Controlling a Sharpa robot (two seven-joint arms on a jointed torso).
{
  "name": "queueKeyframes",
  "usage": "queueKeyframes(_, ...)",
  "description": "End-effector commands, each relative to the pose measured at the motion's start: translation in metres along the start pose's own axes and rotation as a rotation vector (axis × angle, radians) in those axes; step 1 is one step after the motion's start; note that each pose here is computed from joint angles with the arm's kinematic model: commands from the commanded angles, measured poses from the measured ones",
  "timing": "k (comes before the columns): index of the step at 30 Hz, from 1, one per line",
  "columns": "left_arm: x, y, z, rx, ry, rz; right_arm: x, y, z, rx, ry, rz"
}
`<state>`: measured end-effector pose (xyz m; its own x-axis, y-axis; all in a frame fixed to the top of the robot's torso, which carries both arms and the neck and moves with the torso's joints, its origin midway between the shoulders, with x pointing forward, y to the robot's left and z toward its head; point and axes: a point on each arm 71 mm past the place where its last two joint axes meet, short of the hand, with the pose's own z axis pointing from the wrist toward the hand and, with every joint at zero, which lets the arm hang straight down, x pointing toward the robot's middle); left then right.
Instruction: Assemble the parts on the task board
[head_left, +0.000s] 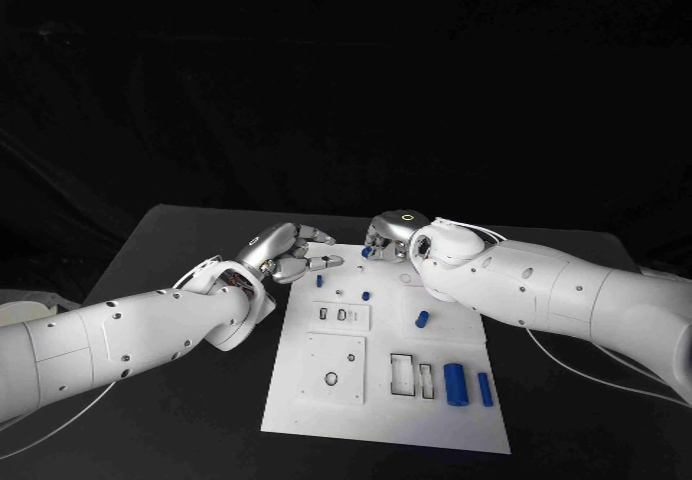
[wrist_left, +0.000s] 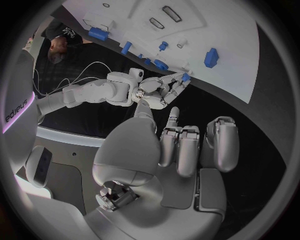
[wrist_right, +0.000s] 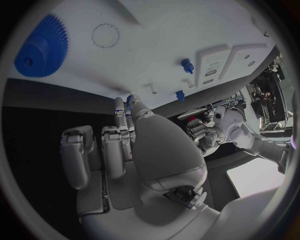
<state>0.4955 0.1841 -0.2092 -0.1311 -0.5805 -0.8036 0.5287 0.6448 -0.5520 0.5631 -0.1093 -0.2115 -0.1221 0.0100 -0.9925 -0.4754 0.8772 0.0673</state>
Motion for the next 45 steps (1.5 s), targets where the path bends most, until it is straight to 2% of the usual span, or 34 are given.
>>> queueKeyframes(1, -0.0010, -0.0026, 0.0007, 0.012, -0.006, 0.004, 0.002, 0.000, 0.000, 0.002, 0.025, -0.017)
queueKeyframes(20, -0.0010, -0.0037, 0.0013, 0.013, -0.007, 0.003, 0.005, 0.004, 0.002, 0.018, 0.033, -0.015)
queueKeyframes(27, -0.0014, -0.0023, 0.0023, 0.011, -0.009, 0.007, 0.002, 0.001, -0.004, 0.032, -0.015, 0.011)
queueKeyframes(31, -0.0013, -0.0012, 0.0032, 0.011, -0.010, 0.011, -0.002, -0.004, -0.014, 0.032, -0.062, 0.089)
queueKeyframes(35, -0.0010, -0.0003, 0.0048, 0.016, -0.014, 0.016, -0.012, -0.013, -0.030, 0.043, -0.094, 0.202)
queueKeyframes(39, -0.0005, 0.0010, 0.0064, 0.024, -0.019, 0.022, -0.027, -0.028, -0.050, 0.049, -0.136, 0.329)
queueKeyframes(45, 0.0022, 0.0037, 0.0083, 0.022, -0.016, 0.027, -0.040, -0.051, -0.078, 0.067, -0.204, 0.425)
